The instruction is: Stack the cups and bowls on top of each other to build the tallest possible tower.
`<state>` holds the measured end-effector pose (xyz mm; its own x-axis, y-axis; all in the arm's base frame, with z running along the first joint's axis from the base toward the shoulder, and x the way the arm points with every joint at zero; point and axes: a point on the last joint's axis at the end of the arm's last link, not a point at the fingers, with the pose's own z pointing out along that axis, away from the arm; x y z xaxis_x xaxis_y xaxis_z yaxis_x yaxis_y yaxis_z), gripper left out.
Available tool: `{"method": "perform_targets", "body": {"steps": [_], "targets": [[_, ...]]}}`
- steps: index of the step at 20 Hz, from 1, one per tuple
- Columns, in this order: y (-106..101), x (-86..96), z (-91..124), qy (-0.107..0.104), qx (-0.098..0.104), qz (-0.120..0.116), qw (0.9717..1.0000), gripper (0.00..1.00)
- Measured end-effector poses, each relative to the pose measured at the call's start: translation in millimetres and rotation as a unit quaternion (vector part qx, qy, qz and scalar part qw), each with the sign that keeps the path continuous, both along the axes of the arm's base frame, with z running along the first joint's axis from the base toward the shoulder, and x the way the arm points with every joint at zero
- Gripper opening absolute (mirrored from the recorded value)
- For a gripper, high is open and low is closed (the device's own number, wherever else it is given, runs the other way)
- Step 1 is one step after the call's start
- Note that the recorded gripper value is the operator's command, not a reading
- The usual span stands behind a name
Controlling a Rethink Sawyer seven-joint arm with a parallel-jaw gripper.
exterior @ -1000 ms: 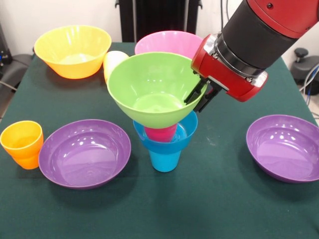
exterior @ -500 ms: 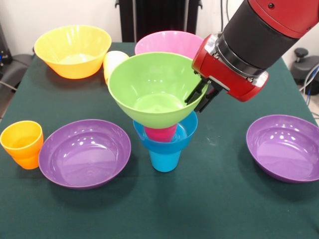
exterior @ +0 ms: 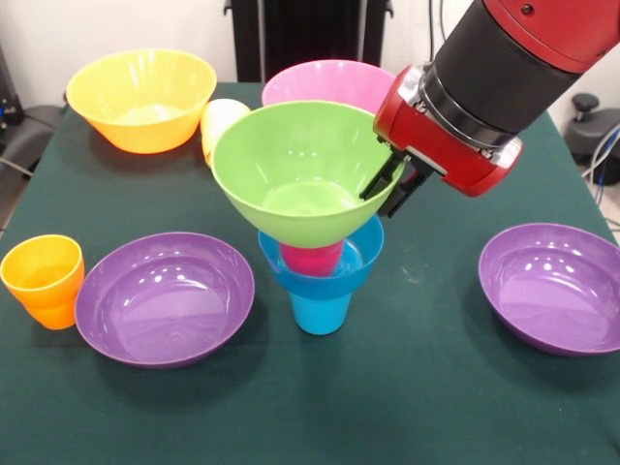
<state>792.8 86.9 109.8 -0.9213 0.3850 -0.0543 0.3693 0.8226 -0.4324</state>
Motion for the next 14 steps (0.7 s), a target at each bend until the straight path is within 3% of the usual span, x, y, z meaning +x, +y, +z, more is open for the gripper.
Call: {"method": "perform_targets", "body": {"steps": [14], "targets": [[-1.3,-3.5,4.8,0.001,0.001,-0.005,1.0000,0.00]]}}
